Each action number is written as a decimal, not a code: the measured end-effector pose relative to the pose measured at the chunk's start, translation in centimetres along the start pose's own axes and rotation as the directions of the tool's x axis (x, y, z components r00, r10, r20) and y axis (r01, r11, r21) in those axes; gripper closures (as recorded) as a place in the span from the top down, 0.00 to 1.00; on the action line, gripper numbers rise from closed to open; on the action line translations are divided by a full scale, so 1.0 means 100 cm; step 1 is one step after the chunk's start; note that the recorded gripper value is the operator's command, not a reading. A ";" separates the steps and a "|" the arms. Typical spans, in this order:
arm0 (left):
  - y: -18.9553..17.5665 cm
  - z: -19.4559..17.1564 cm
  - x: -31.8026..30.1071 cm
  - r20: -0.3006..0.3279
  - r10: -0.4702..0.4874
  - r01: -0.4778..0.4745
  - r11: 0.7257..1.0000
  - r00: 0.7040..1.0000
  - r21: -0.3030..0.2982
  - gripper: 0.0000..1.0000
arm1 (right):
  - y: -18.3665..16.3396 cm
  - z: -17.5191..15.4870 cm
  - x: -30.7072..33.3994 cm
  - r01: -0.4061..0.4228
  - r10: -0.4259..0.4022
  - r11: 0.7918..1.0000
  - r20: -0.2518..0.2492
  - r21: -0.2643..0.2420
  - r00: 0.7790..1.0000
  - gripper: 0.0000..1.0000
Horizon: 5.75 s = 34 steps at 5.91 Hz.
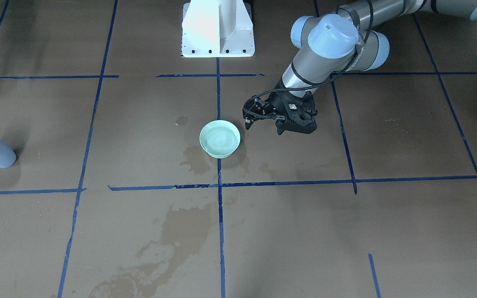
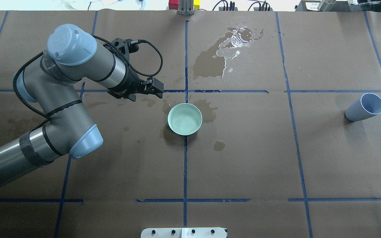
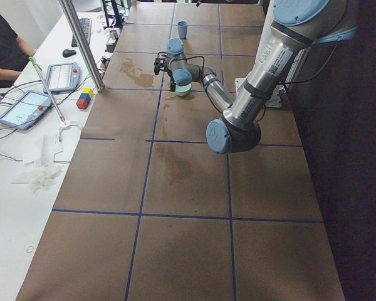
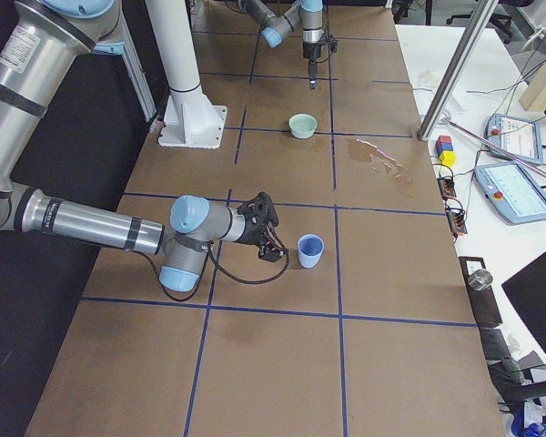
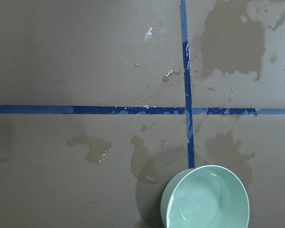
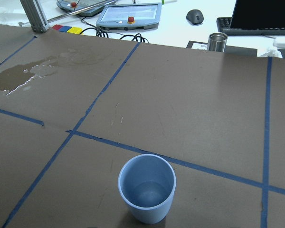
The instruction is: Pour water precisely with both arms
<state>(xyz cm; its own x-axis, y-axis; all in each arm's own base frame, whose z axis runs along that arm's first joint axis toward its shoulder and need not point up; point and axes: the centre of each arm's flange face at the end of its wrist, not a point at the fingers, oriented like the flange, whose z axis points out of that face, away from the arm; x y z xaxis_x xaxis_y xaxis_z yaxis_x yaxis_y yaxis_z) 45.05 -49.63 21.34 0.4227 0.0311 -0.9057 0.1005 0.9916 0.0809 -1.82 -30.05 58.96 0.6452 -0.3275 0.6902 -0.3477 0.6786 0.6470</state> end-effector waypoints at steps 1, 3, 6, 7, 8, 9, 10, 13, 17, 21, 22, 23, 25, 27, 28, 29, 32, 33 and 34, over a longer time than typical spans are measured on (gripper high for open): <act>0.000 -0.003 0.000 -0.003 0.001 -0.001 1.000 1.000 0.005 1.00 | 0.000 -0.003 0.005 0.005 -0.003 0.999 -0.044 0.036 0.999 0.95; 0.000 -0.006 0.000 -0.005 0.000 0.000 1.000 1.000 0.008 0.99 | 0.001 -0.001 0.010 -0.020 0.028 0.997 -0.098 0.078 0.995 0.93; -0.004 -0.007 -0.009 0.006 -0.009 0.009 1.000 1.000 0.012 1.00 | 0.003 0.034 -0.015 -0.068 0.084 0.988 -0.109 0.140 0.990 0.95; -0.005 -0.007 -0.012 0.009 -0.012 0.012 1.000 1.000 0.014 1.00 | 0.009 0.055 -0.032 -0.062 0.083 0.984 -0.120 0.170 0.989 0.94; -0.007 -0.008 -0.014 0.011 -0.014 0.014 1.000 1.000 0.017 1.00 | 0.016 0.068 -0.042 -0.065 0.090 0.980 -0.127 0.186 0.988 0.96; -0.008 -0.009 -0.015 0.012 -0.016 0.015 1.000 1.000 0.019 1.00 | 0.030 0.083 -0.053 -0.062 0.096 0.975 -0.152 0.214 0.984 0.97; -0.010 -0.011 -0.017 0.013 -0.018 0.018 1.000 1.000 0.023 1.00 | 0.056 0.102 -0.077 -0.037 0.094 0.959 -0.192 0.282 0.977 0.99; -0.016 -0.017 -0.021 0.014 -0.025 0.024 0.999 1.000 0.036 1.00 | 0.100 0.114 -0.077 -0.046 0.148 0.925 -0.245 0.377 0.958 0.99; -0.017 -0.017 -0.021 0.014 -0.025 0.025 0.999 1.000 0.037 1.00 | 0.123 0.141 -0.070 -0.046 0.168 0.913 -0.271 0.405 0.948 0.99; -0.014 -0.023 -0.025 0.010 -0.024 0.023 0.999 1.000 0.040 1.00 | 0.135 0.169 -0.080 -0.012 0.131 0.919 -0.276 0.394 0.952 0.99; -0.013 -0.025 -0.025 0.008 -0.022 0.022 0.999 1.000 0.041 1.00 | 0.140 0.176 -0.078 0.003 0.114 0.921 -0.278 0.389 0.954 0.99; -0.013 -0.026 -0.025 0.006 -0.022 0.021 0.999 1.000 0.042 1.00 | 0.145 0.181 -0.074 0.013 0.102 0.922 -0.274 0.387 0.956 0.99; -0.013 -0.026 -0.025 0.006 -0.022 0.021 0.999 1.000 0.042 1.00 | 0.150 0.193 -0.077 0.021 0.090 0.919 -0.262 0.394 0.961 0.99; -0.013 -0.026 -0.025 0.007 -0.022 0.021 0.999 1.000 0.043 1.00 | 0.143 0.200 -0.075 0.018 0.102 0.913 -0.268 0.409 0.958 0.99; -0.013 -0.026 -0.025 0.007 -0.022 0.021 0.999 1.000 0.043 1.00 | 0.140 0.202 -0.069 0.019 0.107 0.911 -0.279 0.413 0.954 0.99; -0.013 -0.026 -0.025 0.007 -0.022 0.021 0.999 1.000 0.043 1.00 | 0.135 0.202 -0.062 0.015 0.117 0.909 -0.287 0.417 0.951 0.99; -0.013 -0.026 -0.025 0.007 -0.022 0.021 0.999 1.000 0.043 1.00 | 0.122 0.211 -0.059 -0.002 0.141 0.902 -0.290 0.432 0.947 0.99; -0.013 -0.026 -0.025 0.007 -0.022 0.021 0.999 1.000 0.043 1.00 | 0.122 0.213 -0.059 -0.002 0.141 0.902 -0.291 0.432 0.946 0.99; -0.013 -0.025 -0.026 0.008 -0.023 0.022 0.999 1.000 0.043 1.00 | 0.120 0.217 -0.062 -0.007 0.145 0.901 -0.285 0.434 0.947 0.99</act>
<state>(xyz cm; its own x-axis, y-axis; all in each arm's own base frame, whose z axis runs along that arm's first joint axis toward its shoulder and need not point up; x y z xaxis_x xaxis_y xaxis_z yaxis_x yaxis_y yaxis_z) 41.54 -50.68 22.51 0.4277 0.0077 -0.9039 0.1483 0.9858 0.0786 -24.76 -34.12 69.43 0.7550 -0.0244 0.6552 -0.6130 0.3284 0.7186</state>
